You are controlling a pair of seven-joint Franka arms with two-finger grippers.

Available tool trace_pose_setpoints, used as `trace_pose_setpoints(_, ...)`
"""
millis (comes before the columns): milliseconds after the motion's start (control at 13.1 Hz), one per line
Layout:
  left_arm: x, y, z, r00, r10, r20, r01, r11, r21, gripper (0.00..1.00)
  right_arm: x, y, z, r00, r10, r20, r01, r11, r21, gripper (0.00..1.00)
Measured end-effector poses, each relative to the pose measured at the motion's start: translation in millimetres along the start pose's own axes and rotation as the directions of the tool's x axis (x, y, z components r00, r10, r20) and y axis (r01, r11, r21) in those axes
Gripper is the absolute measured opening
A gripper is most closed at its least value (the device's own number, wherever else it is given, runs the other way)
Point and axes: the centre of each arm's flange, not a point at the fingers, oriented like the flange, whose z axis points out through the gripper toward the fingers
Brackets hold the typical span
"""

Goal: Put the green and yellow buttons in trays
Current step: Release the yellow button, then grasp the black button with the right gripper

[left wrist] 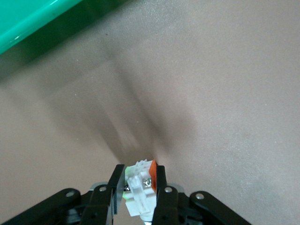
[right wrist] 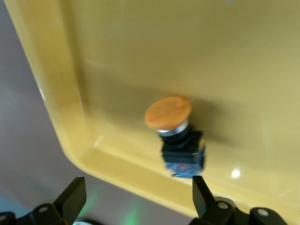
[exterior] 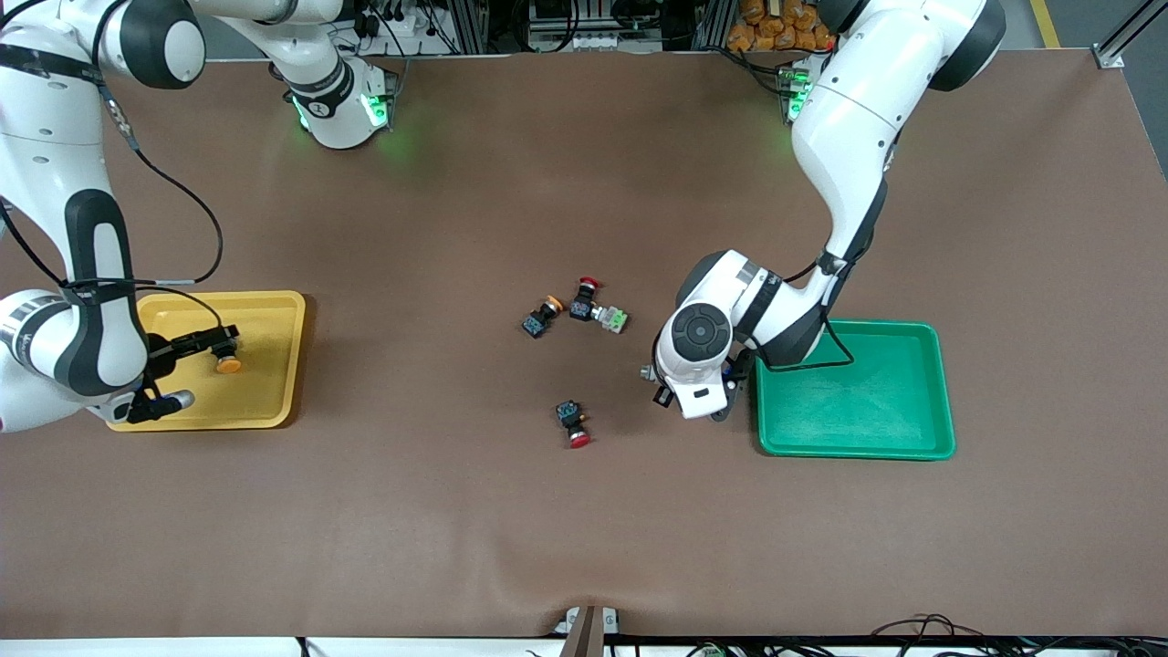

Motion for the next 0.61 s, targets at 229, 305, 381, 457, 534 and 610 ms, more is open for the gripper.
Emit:
trace_pose_setpoints(229, 1, 1, -1, 1.000, -0.004, 0.000, 0.004, 1.000, -0.003, 0.31, 9, -47, 4, 0.986, 0.154, 0.071, -0.156, 0.988, 0.024, 1.00)
trace_pose_setpoints(305, 1, 1, -2, 1.000, -0.005, 0.000, 0.005, 1.000, -0.005, 0.31, 12, -66, 5, 0.976, 0.195, 0.093, -0.198, 0.980, 0.034, 1.00)
trace_pose_setpoints(381, 1, 2, -4, 1.000, -0.006, 0.000, 0.006, 1.000, -0.007, 0.31, 16, -84, 7, 0.965, 0.236, 0.115, -0.242, 0.969, 0.041, 1.00)
trace_pose_setpoints(457, 2, 2, -6, 1.000, -0.007, 0.000, 0.007, 1.000, -0.006, 0.31, 19, -100, 8, 0.950, 0.282, 0.130, -0.290, 0.956, 0.046, 1.00)
trace_pose_setpoints(534, 2, 3, -8, 1.000, -0.008, -0.001, 0.008, 1.000, -0.006, 0.30, 22, -119, 8, 0.930, 0.339, 0.143, -0.347, 0.937, 0.040, 1.00)
trace_pose_setpoints(610, 3, 3, -10, 1.000, -0.009, -0.001, 0.009, 1.000, -0.007, 0.30, 25, -139, 8, 0.906, 0.395, 0.151, -0.403, 0.915, 0.026, 1.00)
